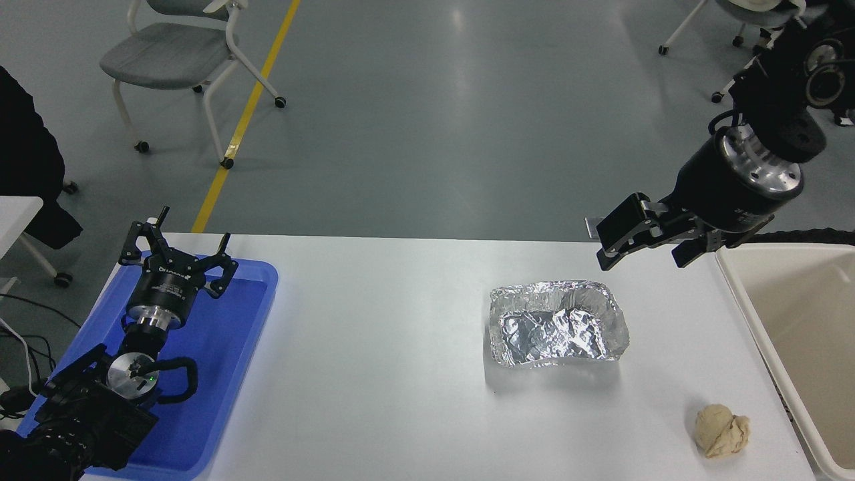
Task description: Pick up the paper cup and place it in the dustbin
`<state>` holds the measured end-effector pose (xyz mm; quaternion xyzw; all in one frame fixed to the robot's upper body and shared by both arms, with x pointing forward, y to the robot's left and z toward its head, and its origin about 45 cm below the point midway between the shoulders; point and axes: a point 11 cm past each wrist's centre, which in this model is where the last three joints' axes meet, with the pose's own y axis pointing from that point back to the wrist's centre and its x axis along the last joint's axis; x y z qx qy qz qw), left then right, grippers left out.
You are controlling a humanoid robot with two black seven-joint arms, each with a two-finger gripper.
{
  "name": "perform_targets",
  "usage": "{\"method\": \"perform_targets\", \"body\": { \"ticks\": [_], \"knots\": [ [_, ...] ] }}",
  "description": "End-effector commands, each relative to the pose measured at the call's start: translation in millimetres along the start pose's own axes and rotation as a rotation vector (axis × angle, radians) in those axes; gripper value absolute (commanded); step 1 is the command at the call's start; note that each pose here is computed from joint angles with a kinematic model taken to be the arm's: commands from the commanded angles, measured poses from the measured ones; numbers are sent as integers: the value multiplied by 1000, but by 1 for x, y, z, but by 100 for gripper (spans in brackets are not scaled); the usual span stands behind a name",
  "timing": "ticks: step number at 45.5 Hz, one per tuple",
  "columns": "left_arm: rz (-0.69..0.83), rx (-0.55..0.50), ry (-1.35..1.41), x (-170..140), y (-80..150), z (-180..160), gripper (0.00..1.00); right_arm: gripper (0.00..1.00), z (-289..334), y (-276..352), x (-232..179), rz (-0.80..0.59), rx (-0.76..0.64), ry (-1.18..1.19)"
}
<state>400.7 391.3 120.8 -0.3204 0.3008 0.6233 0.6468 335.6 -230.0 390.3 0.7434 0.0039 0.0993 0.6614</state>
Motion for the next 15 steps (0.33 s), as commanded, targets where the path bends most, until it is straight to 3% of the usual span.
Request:
{"method": "perform_targets", "body": {
  "ticks": [1,15],
  "knots": [
    [-2,0,1,-1,0,0,100,100,8,1,-10,-20,-7,-35],
    [0,0,0,0,0,0,100,100,12,1,-11,-21,1,-45]
  ]
}}
